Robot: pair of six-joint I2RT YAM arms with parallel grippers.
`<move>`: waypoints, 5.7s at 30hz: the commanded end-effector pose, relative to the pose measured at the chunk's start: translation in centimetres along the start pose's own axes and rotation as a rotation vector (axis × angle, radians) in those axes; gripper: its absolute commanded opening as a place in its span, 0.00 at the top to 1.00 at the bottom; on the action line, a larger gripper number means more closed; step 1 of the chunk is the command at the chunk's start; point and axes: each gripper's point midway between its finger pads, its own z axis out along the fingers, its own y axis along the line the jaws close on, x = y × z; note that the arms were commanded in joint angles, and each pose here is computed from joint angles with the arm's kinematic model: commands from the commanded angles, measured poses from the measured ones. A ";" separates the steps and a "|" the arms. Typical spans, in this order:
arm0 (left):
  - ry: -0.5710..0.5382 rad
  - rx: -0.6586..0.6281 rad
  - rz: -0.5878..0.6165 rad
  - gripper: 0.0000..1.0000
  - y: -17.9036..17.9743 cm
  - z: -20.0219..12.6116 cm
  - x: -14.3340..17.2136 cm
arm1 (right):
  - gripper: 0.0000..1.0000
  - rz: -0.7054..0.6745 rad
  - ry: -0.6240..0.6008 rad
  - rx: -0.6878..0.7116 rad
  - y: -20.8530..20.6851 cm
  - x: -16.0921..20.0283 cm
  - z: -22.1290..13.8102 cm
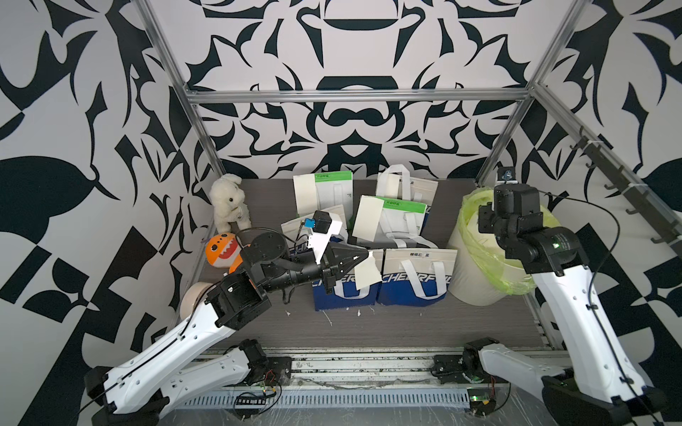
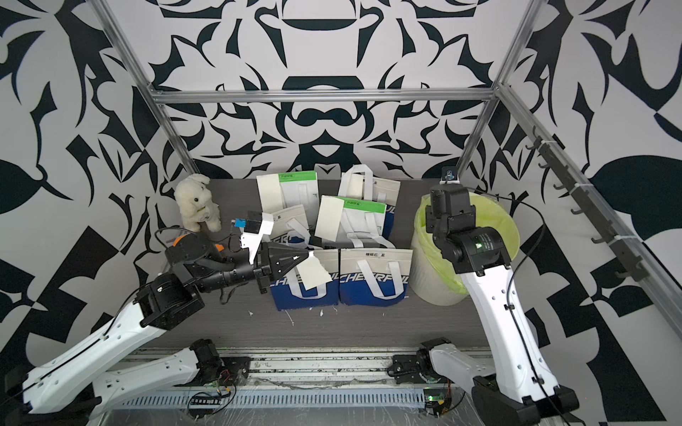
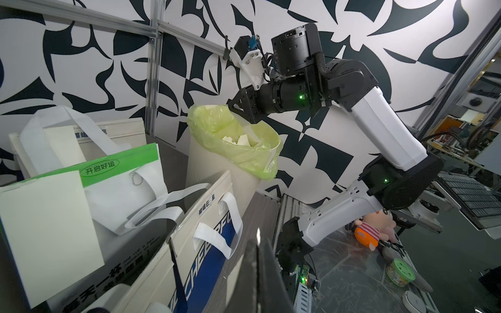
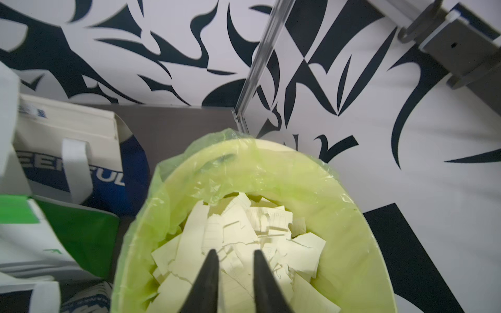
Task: Shred takeout receipts and throw away
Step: Place the takeout receipt in the trash bin, then shred the takeout receipt.
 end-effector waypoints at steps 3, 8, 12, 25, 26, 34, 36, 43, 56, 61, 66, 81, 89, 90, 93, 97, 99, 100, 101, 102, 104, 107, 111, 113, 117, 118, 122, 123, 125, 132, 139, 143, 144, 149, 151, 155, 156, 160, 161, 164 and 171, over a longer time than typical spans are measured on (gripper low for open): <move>-0.009 0.003 -0.002 1.00 -0.3 0.1 -0.9 | 0.21 0.093 0.087 -0.114 1.0 1.1 0.4; -0.013 -0.032 -0.023 1.00 0.7 0.9 -0.8 | 0.19 0.117 0.097 -0.241 2.5 0.6 -0.9; -0.039 -0.071 -0.079 1.00 1.9 1.9 -1.1 | 0.28 0.172 -0.005 -0.436 4.6 -1.4 -3.8; -0.228 0.070 -0.215 1.00 0.5 2.8 -4.5 | 0.27 0.265 -0.315 -1.464 13.5 -3.3 -17.5; -0.254 0.080 -0.221 1.00 0.3 2.5 -4.9 | 0.26 0.267 -0.322 -1.498 13.7 -3.2 -17.8; -0.370 0.128 -0.253 1.00 -0.1 1.5 -6.3 | 0.25 0.172 -0.275 -1.670 17.6 -0.3 -20.7; -0.381 0.132 -0.257 1.00 -0.1 1.6 -6.5 | 0.25 0.131 -0.260 -1.695 19.0 0.6 -21.5; -0.415 0.137 -0.256 1.00 -0.2 1.1 -7.2 | 0.31 0.076 -0.214 -1.761 21.7 2.6 -22.6; -0.333 0.041 -0.256 0.89 1.5 1.8 -4.9 | 1.00 0.174 -0.184 -1.670 21.4 1.9 -21.6; -0.073 -0.252 -0.137 0.01 5.2 1.2 -0.6 | 1.00 0.006 -0.091 -1.516 21.0 3.8 -19.8; 0.167 -0.421 0.164 0.01 7.0 -1.7 1.8 | 1.00 -0.101 -0.004 -1.439 20.7 6.0 -18.6; 0.461 0.020 0.315 0.03 1.5 2.9 3.1 | 1.00 -0.229 0.115 -1.471 19.8 9.4 -19.4; 0.375 0.118 0.260 0.09 1.0 6.0 2.8 | 1.00 -0.232 0.155 -1.538 20.2 10.0 -20.3; 0.367 0.131 0.262 0.11 0.7 6.1 2.6 | 1.00 -0.235 0.159 -1.540 20.2 10.1 -20.3; 0.393 0.188 0.247 0.21 0.4 7.0 3.3 | 1.00 -0.240 0.158 -1.546 20.1 10.2 -20.4; 0.386 0.234 0.241 0.29 -0.3 7.0 3.4 | 1.00 -0.235 0.138 -1.554 20.1 9.9 -20.6; 0.396 0.257 0.228 0.39 -0.5 7.1 3.6 | 1.00 -0.229 0.135 -1.549 20.1 9.8 -20.5; 0.406 0.266 0.220 0.46 -0.7 7.1 3.8 | 1.00 -0.228 0.133 -1.541 20.1 9.8 -20.4; 0.417 0.271 0.211 0.53 -0.7 7.1 3.9 | 1.00 -0.227 0.130 -1.536 20.1 9.7 -20.3; 0.426 0.272 0.205 0.59 -0.7 7.0 4.1 | 1.00 -0.228 0.128 -1.535 20.1 9.7 -20.3; 0.431 0.273 0.201 0.66 -0.7 7.0 4.3 | 1.00 -0.225 0.123 -1.529 20.1 9.5 -20.2; 0.421 0.272 0.205 0.72 -0.7 6.8 4.3 | 1.00 -0.223 0.123 -1.523 20.2 9.4 -20.1; 0.402 0.281 0.215 0.88 -1.0 6.5 4.3 | 1.00 -0.216 0.116 -1.518 20.2 9.2 -20.0; 0.401 0.285 0.212 1.00 -1.1 6.4 4.4 | 1.00 -0.210 0.113 -1.520 20.2 9.1 -20.1; 0.404 0.286 0.197 1.00 -1.0 6.4 4.7 | 0.94 -0.197 0.105 -1.519 20.4 8.9 -19.9; 0.402 0.284 0.195 1.00 -1.0 6.4 4.7 | 0.87 -0.194 0.093 -1.517 20.4 8.7 -19.9; 0.384 0.269 0.190 1.00 -0.9 6.2 4.8 | 0.66 -0.176 0.017 -1.522 19.9 7.9 -20.4; 0.360 0.263 0.198 1.00 -1.1 5.8 4.3 | 0.64 -0.171 -0.004 -1.527 19.7 7.7 -20.7; 0.321 0.244 0.202 1.00 -0.9 5.6 4.1 | 0.64 -0.160 -0.051 -1.553 19.3 7.2 -21.5; 0.180 0.221 0.180 1.00 -1.0 5.0 3.1 | 0.72 -0.110 -0.073 -1.629 19.6 6.6 -22.5; 0.154 0.222 0.152 1.00 -0.9 5.1 3.2 | 0.65 -0.073 -0.056 -1.698 20.5 6.3 -22.9; 0.151 0.224 0.152 1.00 -0.9 5.2 3.1 | 0.67 -0.068 -0.059 -1.698 20.6 6.2 -22.8; 0.153 0.225 0.151 1.00 -0.9 5.3 3.2 | 0.69 -0.066 -0.060 -1.698 20.6 6.1 -22.9; 0.156 0.229 0.147 1.00 -0.8 5.4 3.3 | 0.78 -0.053 -0.086 -1.703 20.5 5.7 -23.1; 0.159 0.228 0.144 1.00 -0.8 5.4 3.4 | 0.80 -0.051 -0.092 -1.704 20.4 5.6 -23.2; 0.160 0.225 0.143 1.00 -0.8 5.3 3.5 | 0.81 -0.051 -0.100 -1.705 20.3 5.5 -23.3; 0.160 0.224 0.143 1.00 -0.7 5.3 3.5 | 0.81 -0.050 -0.102 -1.704 20.3 5.5 -23.3; 0.160 0.221 0.141 1.00 -0.7 5.3 3.5 | 0.84 -0.047 -0.099 -1.706 20.3 5.5 -23.3; 0.160 0.223 0.141 1.00 -0.7 5.3 3.5 | 0.86 -0.045 -0.095 -1.706 20.4 5.5 -23.2; 0.160 0.223 0.137 1.00 -0.7 5.3 3.6 | 0.89 -0.042 -0.096 -1.703 20.4 5.5 -23.2; 0.143 0.217 0.141 1.00 -0.6 5.4 3.3 | 1.00 -0.023 -0.062 -1.673 20.7 5.7 -22.4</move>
